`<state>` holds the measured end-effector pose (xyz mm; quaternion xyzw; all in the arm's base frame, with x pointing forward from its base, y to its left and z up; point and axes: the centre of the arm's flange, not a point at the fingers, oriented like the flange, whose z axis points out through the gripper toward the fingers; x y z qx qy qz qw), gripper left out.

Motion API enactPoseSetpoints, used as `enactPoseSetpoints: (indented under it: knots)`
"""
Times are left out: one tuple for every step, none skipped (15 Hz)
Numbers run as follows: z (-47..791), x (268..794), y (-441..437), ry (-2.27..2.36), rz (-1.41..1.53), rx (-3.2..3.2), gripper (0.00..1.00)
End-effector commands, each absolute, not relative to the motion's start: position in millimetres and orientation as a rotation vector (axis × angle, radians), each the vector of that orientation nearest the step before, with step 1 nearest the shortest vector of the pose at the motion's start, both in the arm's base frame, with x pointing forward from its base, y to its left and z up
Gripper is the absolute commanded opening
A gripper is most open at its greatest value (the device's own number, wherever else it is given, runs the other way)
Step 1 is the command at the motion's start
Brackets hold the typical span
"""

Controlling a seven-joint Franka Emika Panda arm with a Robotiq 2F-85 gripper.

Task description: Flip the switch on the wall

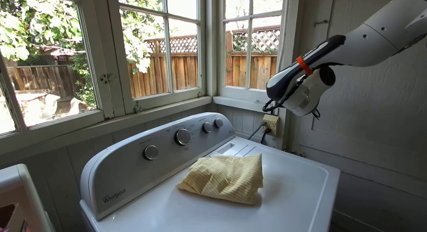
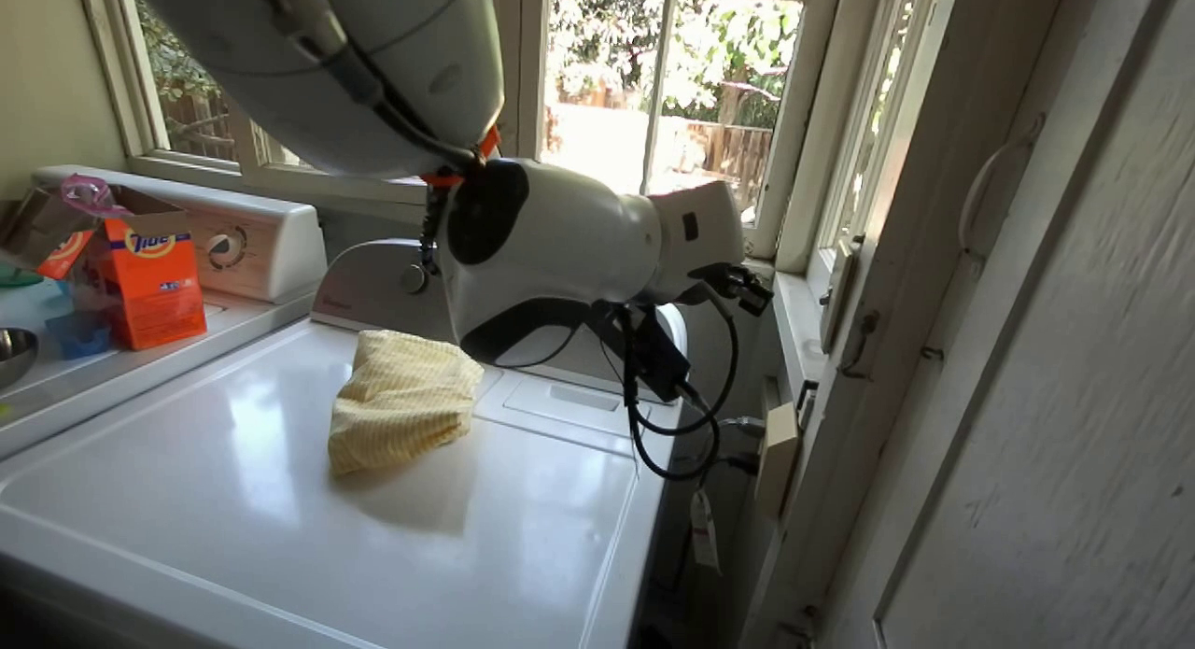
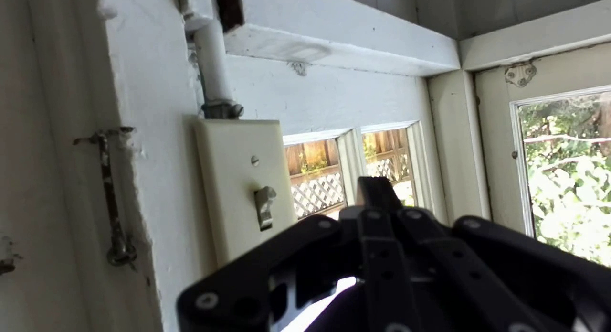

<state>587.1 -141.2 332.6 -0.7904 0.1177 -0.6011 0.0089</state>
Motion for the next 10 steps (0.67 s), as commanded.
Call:
enactPoseSetpoints:
  knots:
    - [329.9, 588.1, -142.8, 0.378, -1.885, -2.458, 0.01]
    - [328.0, 589.1, -143.9, 0.384, -1.889, -2.451, 0.01]
    - [327.1, 589.5, -144.3, 0.388, -1.89, -2.448, 0.01]
    - [327.0, 589.8, -144.3, 0.39, -1.891, -2.445, 0.0]
    - [325.4, 590.5, -144.9, 0.388, -1.894, -2.439, 0.0]
    - [323.6, 590.9, -146.4, 0.387, -1.901, -2.441, 0.0]
    - [322.6, 591.1, -147.2, 0.388, -1.905, -2.439, 0.0]
    - [321.1, 591.6, -148.9, 0.389, -1.909, -2.436, 0.0]
    - [320.0, 591.8, -149.7, 0.378, -1.918, -2.436, 0.0]
    - [318.1, 592.4, -150.5, 0.378, -1.924, -2.43, 0.0]
